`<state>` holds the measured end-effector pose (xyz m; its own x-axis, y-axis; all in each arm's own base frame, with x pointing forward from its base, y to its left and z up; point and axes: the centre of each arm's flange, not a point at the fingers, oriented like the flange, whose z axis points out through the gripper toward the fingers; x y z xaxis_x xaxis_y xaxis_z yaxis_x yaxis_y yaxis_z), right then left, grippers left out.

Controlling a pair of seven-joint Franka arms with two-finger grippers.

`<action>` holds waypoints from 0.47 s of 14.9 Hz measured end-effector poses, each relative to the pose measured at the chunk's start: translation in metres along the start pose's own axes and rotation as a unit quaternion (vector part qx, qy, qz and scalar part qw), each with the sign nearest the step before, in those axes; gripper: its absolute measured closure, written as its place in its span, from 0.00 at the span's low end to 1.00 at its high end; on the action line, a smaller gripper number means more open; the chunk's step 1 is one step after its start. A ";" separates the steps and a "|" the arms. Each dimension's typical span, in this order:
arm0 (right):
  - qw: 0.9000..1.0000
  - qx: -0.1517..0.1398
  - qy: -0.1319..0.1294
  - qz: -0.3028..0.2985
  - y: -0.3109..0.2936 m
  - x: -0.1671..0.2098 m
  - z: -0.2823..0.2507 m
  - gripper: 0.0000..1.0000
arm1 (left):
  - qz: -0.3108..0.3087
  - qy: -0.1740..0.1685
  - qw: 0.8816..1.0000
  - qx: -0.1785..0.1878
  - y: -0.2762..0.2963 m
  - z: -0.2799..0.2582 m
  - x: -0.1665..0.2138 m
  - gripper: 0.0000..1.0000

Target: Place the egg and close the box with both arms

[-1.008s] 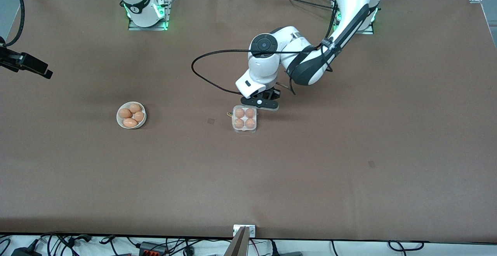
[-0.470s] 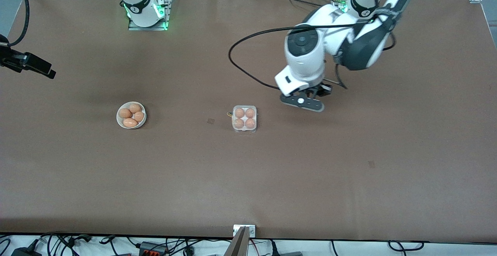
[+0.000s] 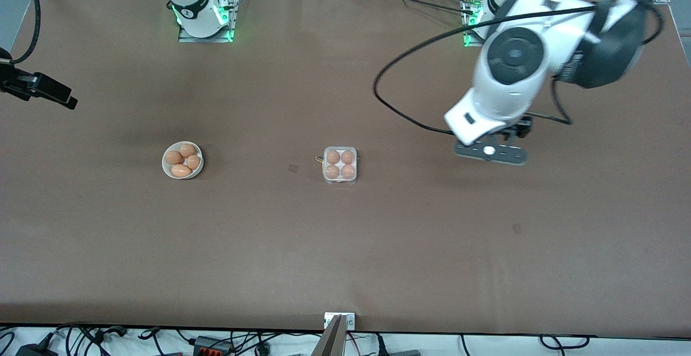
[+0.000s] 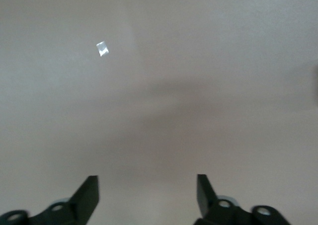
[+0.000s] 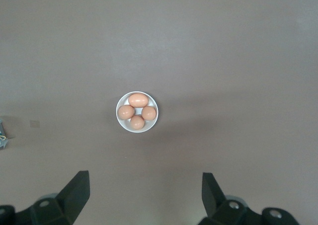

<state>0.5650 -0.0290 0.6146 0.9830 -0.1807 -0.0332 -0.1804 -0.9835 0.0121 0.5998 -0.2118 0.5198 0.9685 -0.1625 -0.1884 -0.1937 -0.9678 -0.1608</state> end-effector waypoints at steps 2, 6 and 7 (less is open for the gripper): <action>1.000 0.000 0.001 0.000 0.000 0.000 -0.001 0.00 | -0.022 -0.017 0.998 -0.051 -0.055 -0.017 -0.003 0.00; 1.000 0.000 0.002 0.000 0.000 -0.001 -0.002 0.00 | -0.094 -0.010 0.988 -0.118 -0.152 -0.035 -0.017 0.00; 1.000 0.000 0.002 -0.001 0.000 -0.001 -0.003 0.00 | -0.100 -0.003 0.987 -0.125 -0.169 -0.041 -0.026 0.00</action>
<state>0.5640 -0.0284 0.6172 0.9833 -0.1797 -0.0283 -0.1794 -0.9837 0.0114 0.6142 -0.0519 0.5915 0.9822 0.0379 -0.1838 0.0476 -0.9977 0.0487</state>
